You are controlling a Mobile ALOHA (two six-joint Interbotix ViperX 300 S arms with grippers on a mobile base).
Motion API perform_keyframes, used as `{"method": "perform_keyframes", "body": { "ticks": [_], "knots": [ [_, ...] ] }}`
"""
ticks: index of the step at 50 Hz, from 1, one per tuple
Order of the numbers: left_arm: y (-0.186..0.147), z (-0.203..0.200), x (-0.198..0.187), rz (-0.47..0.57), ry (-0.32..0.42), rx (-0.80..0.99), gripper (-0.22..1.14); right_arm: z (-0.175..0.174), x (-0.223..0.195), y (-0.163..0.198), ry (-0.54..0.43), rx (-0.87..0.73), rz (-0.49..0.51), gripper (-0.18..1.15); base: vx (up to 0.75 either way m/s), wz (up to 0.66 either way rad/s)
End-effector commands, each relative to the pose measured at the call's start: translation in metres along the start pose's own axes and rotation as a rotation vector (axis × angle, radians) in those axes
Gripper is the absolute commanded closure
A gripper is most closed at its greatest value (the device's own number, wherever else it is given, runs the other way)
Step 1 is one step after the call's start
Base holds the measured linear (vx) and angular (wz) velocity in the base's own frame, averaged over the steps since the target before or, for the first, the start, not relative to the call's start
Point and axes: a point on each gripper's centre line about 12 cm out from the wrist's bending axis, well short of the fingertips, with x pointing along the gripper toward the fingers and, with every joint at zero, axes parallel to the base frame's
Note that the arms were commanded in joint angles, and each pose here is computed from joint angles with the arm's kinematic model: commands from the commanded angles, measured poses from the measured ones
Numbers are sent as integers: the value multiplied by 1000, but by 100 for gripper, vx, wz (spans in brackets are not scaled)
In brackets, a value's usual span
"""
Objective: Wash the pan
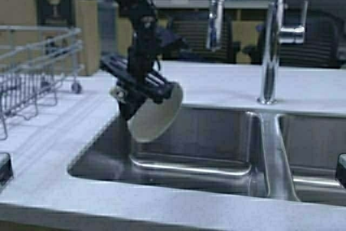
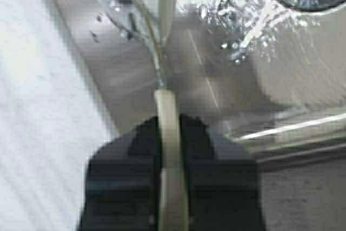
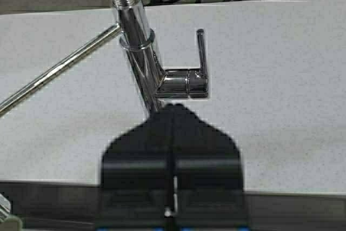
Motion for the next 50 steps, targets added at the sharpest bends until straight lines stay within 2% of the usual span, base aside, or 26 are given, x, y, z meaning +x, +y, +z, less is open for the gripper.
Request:
{"method": "perform_keyframes", "body": {
  "ticks": [1, 8, 13, 26, 34, 50],
  "knots": [
    [60, 19, -54, 84, -157, -40, 89, 9, -4, 1, -34, -3, 4, 92, 0, 0],
    [117, 20, -93, 167, -255, -74, 89, 9, -4, 1, -35, -1, 4, 92, 0, 0],
    [156, 13, -116, 218, -294, -110, 89, 10, -4, 1, -35, 0, 4, 92, 0, 0],
    [229, -17, -137, 329, -306, -118, 89, 10, -4, 1, -37, 0, 4, 92, 0, 0],
    [252, -38, -124, 346, -256, -160, 89, 10, -4, 2, -38, -3, 6, 92, 0, 0],
    [295, -93, -85, 312, -251, -366, 89, 10, -4, 2, -38, -2, 6, 92, 0, 0]
  ]
}}
